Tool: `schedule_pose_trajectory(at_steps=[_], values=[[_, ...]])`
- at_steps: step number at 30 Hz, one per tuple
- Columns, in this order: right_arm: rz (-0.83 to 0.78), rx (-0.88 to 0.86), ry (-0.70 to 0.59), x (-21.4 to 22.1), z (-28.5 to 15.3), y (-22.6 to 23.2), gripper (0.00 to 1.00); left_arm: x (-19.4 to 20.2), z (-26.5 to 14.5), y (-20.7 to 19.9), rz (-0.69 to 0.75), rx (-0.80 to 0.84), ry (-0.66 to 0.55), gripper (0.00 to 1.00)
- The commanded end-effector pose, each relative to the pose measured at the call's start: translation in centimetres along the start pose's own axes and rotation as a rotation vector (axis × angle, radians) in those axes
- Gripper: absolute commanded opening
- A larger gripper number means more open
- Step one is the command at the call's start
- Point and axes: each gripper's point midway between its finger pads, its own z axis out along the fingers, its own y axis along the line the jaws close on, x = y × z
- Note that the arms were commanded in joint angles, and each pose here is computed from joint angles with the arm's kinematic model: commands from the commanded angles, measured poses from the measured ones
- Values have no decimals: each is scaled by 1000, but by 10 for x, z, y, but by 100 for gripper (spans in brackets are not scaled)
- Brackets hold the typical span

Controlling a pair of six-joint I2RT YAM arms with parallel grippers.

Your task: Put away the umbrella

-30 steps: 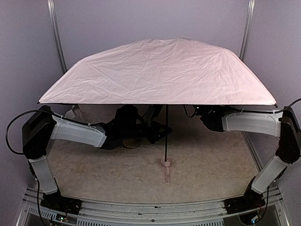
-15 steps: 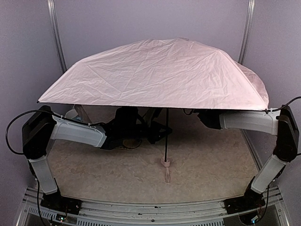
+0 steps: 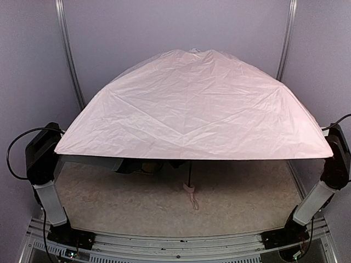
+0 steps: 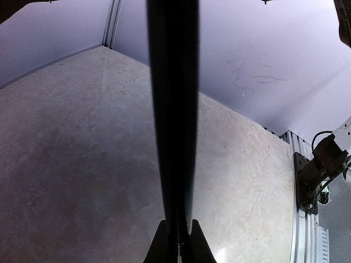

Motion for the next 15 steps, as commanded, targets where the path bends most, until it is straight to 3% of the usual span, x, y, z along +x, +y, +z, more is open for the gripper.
schedule_pose_trajectory(at_steps=[1, 10, 15], values=[[-21, -187, 206, 59, -25, 33, 3, -93, -37, 0, 149, -19, -259, 0], [57, -245, 379, 124, -59, 48, 3, -160, -81, -26, 279, -13, -502, 0], [64, -279, 448, 153, -70, 62, 3, -173, -86, -30, 315, -9, -550, 0]])
